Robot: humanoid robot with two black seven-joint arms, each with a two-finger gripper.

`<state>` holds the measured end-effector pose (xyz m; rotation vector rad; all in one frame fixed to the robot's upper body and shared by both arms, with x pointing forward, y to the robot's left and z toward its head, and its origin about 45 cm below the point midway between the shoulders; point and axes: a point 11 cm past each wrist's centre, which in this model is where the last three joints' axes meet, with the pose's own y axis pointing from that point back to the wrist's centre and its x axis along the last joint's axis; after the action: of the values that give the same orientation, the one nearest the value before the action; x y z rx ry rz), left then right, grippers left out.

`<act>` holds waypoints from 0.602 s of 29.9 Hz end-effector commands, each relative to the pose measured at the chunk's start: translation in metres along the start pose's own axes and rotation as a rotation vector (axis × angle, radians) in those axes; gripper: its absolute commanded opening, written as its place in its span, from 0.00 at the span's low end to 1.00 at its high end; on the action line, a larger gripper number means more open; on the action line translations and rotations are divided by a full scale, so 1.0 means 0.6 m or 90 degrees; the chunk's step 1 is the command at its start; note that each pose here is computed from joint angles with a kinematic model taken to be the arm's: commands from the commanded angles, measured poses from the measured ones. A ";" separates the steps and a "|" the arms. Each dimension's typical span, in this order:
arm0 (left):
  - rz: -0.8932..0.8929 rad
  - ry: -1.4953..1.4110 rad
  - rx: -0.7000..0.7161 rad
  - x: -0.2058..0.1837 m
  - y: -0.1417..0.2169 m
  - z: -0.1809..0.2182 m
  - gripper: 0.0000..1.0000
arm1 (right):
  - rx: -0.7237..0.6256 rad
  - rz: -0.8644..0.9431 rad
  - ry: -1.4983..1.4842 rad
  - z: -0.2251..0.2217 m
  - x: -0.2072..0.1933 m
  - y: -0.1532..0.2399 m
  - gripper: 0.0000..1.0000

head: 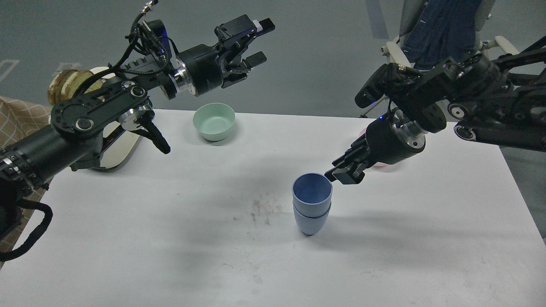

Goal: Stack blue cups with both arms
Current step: 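Open the right gripper and withdraw it upward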

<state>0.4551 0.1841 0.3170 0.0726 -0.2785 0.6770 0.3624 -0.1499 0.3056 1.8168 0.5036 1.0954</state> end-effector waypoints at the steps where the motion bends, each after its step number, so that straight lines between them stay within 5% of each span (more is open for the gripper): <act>1: 0.000 0.000 0.000 0.000 0.000 0.000 0.96 | 0.002 0.034 -0.030 0.003 0.016 0.016 0.49; 9: 0.007 -0.004 0.004 0.009 0.008 0.000 0.96 | -0.005 0.303 -0.258 0.094 0.076 0.146 0.71; 18: 0.064 0.047 -0.019 0.033 0.021 -0.010 0.96 | 0.158 0.699 -0.632 0.237 0.015 0.207 0.87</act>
<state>0.4599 0.1960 0.3207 0.0447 -0.2673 0.7211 0.4599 -0.2501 0.3964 2.5006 -0.8284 0.6870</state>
